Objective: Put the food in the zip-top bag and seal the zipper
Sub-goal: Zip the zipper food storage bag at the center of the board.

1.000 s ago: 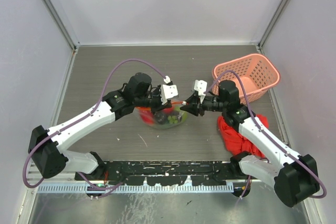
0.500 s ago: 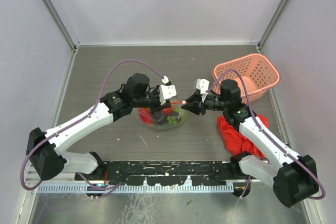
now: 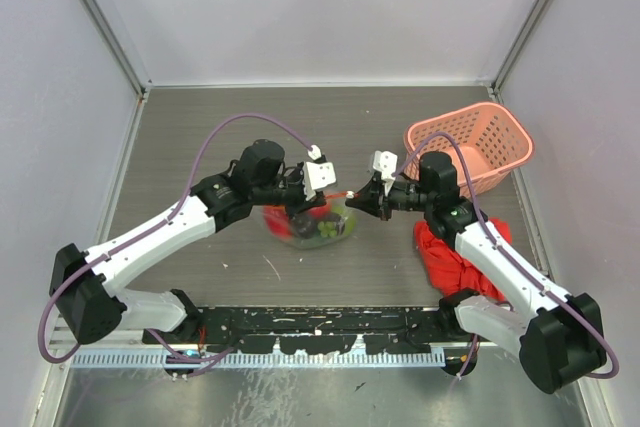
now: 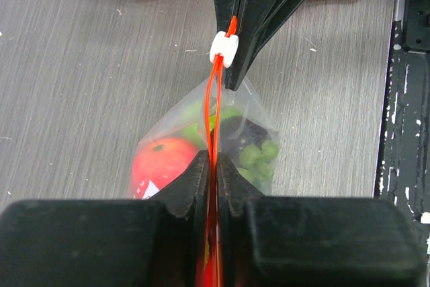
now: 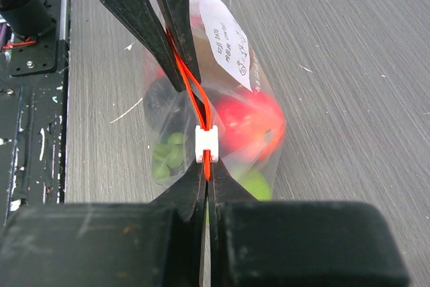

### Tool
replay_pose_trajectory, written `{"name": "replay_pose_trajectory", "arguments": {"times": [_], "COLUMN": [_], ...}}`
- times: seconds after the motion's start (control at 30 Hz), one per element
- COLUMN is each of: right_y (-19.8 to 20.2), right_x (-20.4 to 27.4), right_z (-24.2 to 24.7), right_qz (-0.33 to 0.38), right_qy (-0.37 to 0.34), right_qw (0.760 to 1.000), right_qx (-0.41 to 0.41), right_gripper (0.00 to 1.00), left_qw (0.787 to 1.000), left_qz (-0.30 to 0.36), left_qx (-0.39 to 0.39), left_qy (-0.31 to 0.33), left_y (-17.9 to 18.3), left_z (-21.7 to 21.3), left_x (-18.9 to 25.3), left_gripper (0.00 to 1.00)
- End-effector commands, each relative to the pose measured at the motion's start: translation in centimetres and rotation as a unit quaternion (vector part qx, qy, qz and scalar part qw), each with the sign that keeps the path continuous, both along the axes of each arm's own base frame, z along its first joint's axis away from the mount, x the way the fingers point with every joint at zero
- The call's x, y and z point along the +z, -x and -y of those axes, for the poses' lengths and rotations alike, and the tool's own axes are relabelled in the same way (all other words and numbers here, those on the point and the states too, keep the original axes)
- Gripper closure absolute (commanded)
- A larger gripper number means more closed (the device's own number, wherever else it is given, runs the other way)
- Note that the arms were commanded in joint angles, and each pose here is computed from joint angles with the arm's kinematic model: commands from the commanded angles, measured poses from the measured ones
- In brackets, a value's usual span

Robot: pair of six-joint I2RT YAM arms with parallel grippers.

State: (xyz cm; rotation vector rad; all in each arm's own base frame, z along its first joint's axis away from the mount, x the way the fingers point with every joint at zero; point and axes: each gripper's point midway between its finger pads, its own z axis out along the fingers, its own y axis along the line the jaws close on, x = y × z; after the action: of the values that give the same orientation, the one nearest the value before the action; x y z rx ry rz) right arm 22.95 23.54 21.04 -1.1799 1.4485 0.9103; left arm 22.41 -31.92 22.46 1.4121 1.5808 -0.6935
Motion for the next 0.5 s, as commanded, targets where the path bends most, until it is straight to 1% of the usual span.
{"name": "replay_pose_trajectory", "arguments": {"times": [0.0,0.07,0.17,0.23,0.33,0.47], "right_y": [-0.2,-0.1,0.0,0.0,0.1,0.2], "right_x": [2.1,2.3,2.4,2.4,2.4,2.5], "right_z": [-0.4,-0.4,-0.3,-0.3,-0.2,-0.2], "right_qz": [0.028,0.029,0.029,0.027,0.027,0.029], "right_qy": [-0.016,-0.015,-0.012,-0.009,-0.005,-0.003], "right_qw": [0.999,0.999,0.999,0.999,0.999,0.999], "right_qx": [0.014,0.015,0.016,0.016,0.019,0.02], "right_gripper": [0.99,0.99,0.99,0.99,0.99,0.99], "left_qw": [0.998,0.998,0.997,0.996,0.995,0.993], "left_qz": [0.031,0.036,0.039,0.041,0.04,0.02], "left_qx": [-0.006,-0.005,-0.011,-0.02,-0.04,-0.068], "left_qy": [0.05,0.055,0.066,0.074,0.086,0.092], "left_y": [0.0,-0.1,0.0,0.1,0.3,0.4], "left_z": [0.4,0.4,0.8,1.1,1.9,3.4], "left_x": [3.6,4.1,4.8,5.3,6.3,6.2], "left_gripper": [0.86,0.78,0.62,0.55,0.52,0.51]}}
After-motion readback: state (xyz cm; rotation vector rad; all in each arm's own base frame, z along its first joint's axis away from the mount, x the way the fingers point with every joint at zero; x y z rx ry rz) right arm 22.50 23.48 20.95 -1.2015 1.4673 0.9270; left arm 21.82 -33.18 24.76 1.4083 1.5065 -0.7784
